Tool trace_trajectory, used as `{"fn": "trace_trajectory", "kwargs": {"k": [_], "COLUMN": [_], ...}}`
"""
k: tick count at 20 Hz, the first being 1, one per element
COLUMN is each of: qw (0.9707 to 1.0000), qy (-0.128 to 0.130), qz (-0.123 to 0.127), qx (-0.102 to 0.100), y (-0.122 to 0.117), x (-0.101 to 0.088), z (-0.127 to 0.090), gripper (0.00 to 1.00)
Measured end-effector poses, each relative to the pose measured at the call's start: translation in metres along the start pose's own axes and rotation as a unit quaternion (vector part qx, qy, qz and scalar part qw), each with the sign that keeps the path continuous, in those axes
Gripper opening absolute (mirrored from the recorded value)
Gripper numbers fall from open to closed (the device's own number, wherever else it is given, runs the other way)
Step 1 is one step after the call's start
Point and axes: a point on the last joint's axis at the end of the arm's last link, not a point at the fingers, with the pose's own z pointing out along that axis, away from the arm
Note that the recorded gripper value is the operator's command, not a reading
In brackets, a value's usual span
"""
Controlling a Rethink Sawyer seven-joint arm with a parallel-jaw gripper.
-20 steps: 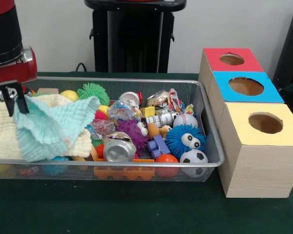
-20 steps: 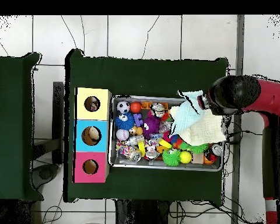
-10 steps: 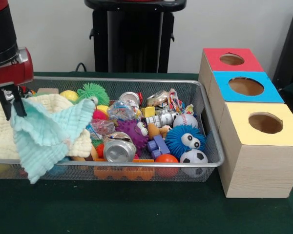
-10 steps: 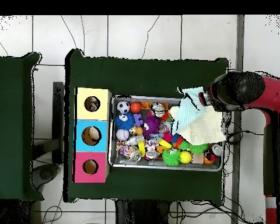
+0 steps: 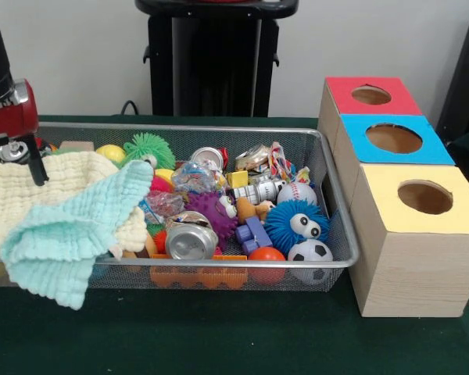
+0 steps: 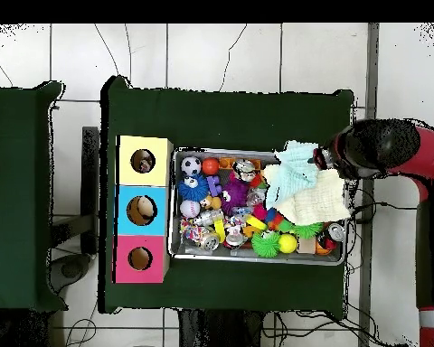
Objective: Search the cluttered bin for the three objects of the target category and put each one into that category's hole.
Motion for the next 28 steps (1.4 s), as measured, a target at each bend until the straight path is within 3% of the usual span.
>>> {"fn": "trace_trajectory", "kwargs": {"k": [17,23,26,28], "qw": [0.9999,0.9994,0.9983,0.998], "qy": [-0.011,-0.022,-0.033,-0.036], "qz": [-0.004,-0.027,-0.047,-0.052], "qx": [0.004,0.001,-0.004,-0.005], "y": [0.005,0.04,0.076,0.085], "x": [-0.001,0.0,0.004,0.005], "z": [-0.001,-0.007,-0.01,-0.01], "gripper": [1.0,1.0,1.0,1.0]}}
